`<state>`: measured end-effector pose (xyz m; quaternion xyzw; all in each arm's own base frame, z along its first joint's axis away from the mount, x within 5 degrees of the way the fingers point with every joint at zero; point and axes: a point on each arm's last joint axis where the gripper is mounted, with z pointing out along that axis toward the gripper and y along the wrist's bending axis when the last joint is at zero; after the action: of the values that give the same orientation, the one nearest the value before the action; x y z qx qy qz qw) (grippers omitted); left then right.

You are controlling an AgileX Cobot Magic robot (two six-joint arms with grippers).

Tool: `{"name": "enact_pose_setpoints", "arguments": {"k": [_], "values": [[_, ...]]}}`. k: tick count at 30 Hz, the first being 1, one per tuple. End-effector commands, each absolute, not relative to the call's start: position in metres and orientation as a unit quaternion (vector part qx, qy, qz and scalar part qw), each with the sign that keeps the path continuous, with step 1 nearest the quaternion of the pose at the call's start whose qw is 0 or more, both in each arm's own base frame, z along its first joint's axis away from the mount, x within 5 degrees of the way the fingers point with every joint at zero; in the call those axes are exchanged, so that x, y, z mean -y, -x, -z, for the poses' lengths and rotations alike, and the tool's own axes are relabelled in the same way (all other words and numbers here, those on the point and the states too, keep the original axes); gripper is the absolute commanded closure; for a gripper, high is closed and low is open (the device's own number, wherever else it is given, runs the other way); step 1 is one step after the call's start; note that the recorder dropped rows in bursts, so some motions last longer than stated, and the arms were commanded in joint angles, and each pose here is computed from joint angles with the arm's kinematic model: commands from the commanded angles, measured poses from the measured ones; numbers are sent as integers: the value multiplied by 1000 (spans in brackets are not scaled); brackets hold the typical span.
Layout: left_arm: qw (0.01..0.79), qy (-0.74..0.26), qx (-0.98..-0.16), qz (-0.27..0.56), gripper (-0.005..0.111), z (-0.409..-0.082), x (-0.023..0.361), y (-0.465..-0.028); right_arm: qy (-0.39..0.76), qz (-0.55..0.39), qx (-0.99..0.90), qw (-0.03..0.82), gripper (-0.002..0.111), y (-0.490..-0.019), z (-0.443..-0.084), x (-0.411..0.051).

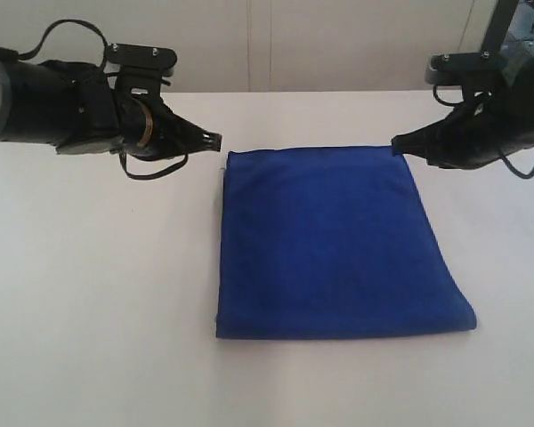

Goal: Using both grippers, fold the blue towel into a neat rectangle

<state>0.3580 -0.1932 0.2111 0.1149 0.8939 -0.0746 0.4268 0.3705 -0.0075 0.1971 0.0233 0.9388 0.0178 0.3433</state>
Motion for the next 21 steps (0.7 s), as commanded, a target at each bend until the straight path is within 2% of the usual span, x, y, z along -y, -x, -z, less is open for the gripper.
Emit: {"name": "enact_pose_setpoints", "arguments": {"k": [1, 6, 12, 18, 21], "values": [[415, -138, -896, 81, 107, -216, 195, -318, -41, -24, -937, 346, 108, -331, -208, 7], [403, -169, -895, 91, 107, -219, 195, -274, -43, -28, -939, 340, 108, -279, -219, 5], [351, -215, -904, 119, 107, -191, 206, -224, -80, -64, -945, 311, 108, -221, -218, -1], [331, -238, -889, 208, 107, -180, 222, -214, -20, -79, -958, 275, 108, -211, -209, -19], [303, -232, -903, 198, 107, -160, 225, -216, -4, -79, -969, 234, 108, -221, -187, -29]]}}
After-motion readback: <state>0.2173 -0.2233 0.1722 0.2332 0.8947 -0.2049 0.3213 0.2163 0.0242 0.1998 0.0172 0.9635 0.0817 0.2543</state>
